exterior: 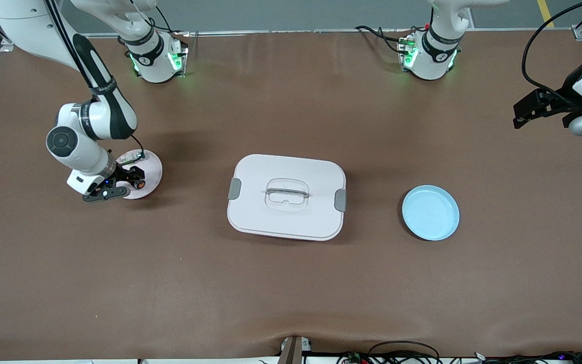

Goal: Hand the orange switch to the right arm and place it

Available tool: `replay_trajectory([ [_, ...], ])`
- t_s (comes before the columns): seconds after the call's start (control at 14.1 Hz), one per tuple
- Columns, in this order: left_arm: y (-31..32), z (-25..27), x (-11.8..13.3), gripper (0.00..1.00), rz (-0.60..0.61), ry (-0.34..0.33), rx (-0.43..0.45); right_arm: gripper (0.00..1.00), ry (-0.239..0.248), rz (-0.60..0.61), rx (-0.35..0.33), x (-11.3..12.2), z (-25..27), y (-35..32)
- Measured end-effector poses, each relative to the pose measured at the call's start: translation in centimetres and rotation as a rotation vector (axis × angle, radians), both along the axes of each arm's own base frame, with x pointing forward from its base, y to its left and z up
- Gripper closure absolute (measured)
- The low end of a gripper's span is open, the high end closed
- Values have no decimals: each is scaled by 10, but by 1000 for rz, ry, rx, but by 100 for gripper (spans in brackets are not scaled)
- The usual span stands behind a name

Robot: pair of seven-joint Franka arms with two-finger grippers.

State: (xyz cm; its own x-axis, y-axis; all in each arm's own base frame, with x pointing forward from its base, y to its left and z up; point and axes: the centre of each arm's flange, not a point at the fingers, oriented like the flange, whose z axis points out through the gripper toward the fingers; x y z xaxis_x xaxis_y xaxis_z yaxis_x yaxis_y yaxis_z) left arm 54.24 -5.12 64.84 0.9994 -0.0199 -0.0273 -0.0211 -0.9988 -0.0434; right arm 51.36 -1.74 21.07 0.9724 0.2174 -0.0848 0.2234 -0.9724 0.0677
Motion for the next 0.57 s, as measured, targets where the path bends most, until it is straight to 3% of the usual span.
replay_trajectory([
  [0.57, 3, 0, 0, 0, 6, 0, -5, 0, 89, -33, -32, 47, 71, -6],
])
